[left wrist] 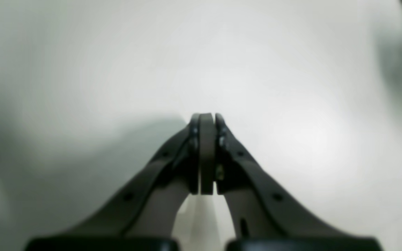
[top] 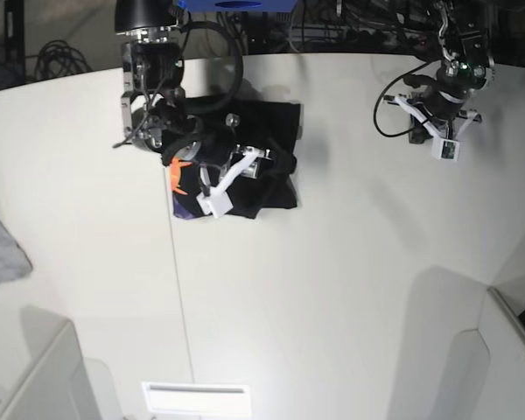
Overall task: Fold the T-shirt properly
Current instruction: 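Press and tuck the bundle's edge with the right gripper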
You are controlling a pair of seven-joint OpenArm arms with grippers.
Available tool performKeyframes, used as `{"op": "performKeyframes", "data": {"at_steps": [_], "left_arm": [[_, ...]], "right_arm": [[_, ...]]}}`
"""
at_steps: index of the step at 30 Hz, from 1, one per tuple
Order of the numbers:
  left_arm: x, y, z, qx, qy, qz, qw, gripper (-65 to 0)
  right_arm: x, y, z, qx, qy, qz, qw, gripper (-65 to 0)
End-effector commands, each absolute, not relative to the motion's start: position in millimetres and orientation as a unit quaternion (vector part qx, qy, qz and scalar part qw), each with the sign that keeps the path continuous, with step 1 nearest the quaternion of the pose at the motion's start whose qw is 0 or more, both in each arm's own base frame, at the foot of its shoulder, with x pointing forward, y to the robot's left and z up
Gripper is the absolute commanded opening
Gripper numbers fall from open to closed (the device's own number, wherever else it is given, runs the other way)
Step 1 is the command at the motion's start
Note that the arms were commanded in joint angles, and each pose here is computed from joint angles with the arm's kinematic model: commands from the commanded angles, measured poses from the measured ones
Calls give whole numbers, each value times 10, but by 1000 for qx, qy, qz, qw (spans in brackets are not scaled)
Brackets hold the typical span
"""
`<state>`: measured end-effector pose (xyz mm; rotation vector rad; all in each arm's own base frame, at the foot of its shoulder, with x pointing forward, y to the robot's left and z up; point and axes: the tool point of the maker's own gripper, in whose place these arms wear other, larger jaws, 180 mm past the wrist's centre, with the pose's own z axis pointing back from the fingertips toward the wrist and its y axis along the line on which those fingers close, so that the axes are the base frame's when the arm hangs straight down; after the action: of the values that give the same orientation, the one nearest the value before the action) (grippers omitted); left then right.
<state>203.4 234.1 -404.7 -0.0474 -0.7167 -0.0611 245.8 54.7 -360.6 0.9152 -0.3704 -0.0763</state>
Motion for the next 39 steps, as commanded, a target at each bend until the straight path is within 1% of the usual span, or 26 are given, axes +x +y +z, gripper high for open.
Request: {"op": "performKeyframes", "data": {"at_steps": [1, 5, 7, 10, 13, 15, 16, 17, 18, 20, 21, 24, 31, 35, 39], "left_arm": [[2090, 2410, -3947, -17, -368, -29, 929, -650], [2061, 2500, -3890, -16, -373, -49, 926, -650], [2039, 2546, -3860, -17, -375, -61, 925, -650], [1998, 2674, -3889, -9, -371, -46, 927, -650], [1947, 2779, -3928, -2, -365, -32, 931, -650], [1916, 2832, -3926, 3, -363, -27, 931, -650], [1902, 2873, -3915, 8, -363, -23, 931, -650], [1895, 2909, -3904, 12, -364, -19, 931, -650], [1889, 2934, -3895, 14, -365, -16, 931, -650], [1885, 2955, -3889, 17, -365, -14, 931, -650], [1885, 2955, -3889, 17, -365, -14, 931, -650], [1888, 2937, -3894, 14, -365, -17, 931, -650], [1907, 2923, -3891, 13, -367, -17, 930, -650], [1907, 2923, -3891, 13, -367, -17, 930, -650], [1907, 2923, -3891, 13, -367, -17, 930, -650]], "right_arm": [[2535, 601, -3504, 443, -190, -31, 875, -386], [2542, 804, -3447, 432, -188, 7, 882, -386], [2526, 964, -3363, 438, -187, 43, 878, -386], [2452, 1146, -3243, 436, -192, 109, 873, -387], [2458, 1114, -3021, 429, -237, 145, 859, -387], [2546, 926, -2938, 421, -276, 118, 856, -390], [2622, 770, -2938, 410, -293, 88, 859, -408], [2697, 611, -2946, 397, -310, 62, 862, -441], [2766, 455, -2981, 382, -324, 41, 865, -489], [2872, 177, -3042, 354, -348, 20, 868, -623], [2915, 80, -3044, 344, -359, 14, 868, -650], [3002, -110, -3166, 325, -357, -9, 876, -650], [3058, -228, -3652, 302, -304, -40, 902, -650], [3014, -63, -3683, 309, -292, -17, 905, -650], [3014, 224, -3586, 331, -292, 7, 898, -650]]}}
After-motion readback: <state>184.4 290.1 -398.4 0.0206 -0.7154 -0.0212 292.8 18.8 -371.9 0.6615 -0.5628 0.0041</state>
